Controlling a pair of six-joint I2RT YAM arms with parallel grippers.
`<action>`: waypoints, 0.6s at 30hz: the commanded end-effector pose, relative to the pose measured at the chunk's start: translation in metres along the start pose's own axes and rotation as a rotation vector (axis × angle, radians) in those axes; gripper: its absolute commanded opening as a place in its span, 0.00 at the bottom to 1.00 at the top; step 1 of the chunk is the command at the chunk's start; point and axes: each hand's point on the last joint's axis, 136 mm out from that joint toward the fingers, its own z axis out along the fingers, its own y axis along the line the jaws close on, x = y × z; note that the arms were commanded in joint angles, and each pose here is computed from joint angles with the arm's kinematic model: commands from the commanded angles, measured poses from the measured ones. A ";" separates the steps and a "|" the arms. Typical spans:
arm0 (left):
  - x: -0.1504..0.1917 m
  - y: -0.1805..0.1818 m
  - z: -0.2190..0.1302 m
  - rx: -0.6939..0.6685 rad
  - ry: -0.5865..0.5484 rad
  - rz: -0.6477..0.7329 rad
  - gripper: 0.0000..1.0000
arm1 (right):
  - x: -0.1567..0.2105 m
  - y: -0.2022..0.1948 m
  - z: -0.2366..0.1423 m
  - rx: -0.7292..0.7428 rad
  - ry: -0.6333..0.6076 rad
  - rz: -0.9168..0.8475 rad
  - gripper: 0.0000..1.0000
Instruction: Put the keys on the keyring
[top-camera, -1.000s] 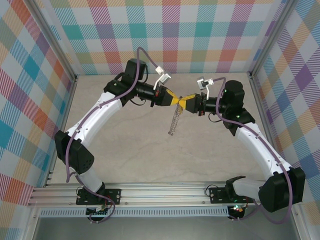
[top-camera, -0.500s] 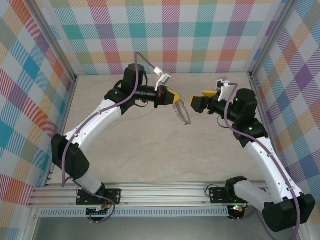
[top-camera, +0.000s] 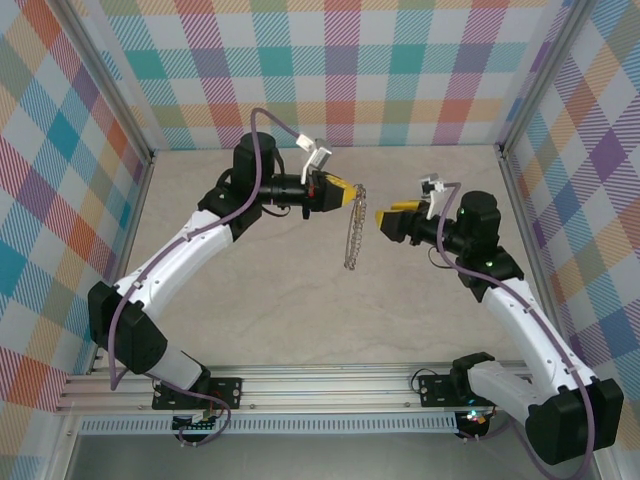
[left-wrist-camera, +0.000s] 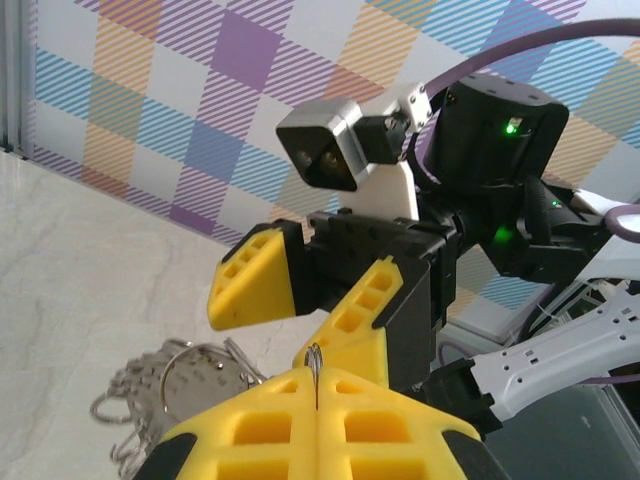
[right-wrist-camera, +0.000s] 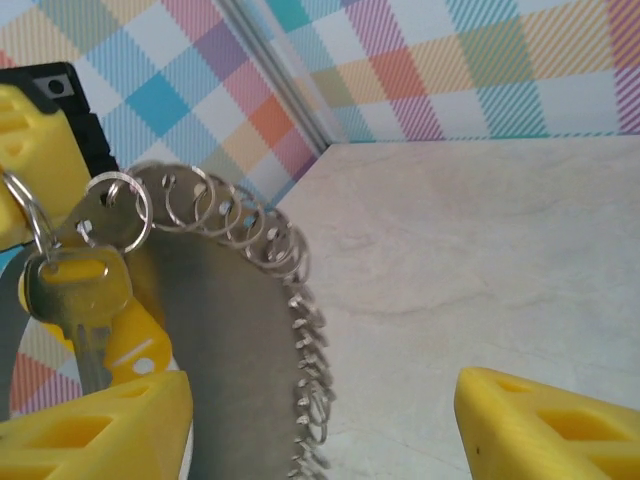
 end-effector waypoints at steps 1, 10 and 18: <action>-0.021 -0.020 -0.010 0.022 -0.065 0.068 0.00 | -0.009 0.030 -0.003 -0.103 -0.034 -0.065 0.69; -0.022 -0.019 -0.009 0.028 -0.066 0.065 0.00 | -0.007 0.053 0.012 -0.127 -0.019 -0.120 0.70; -0.019 -0.018 -0.006 0.036 -0.059 0.059 0.00 | -0.016 0.057 0.021 -0.117 -0.033 -0.151 0.67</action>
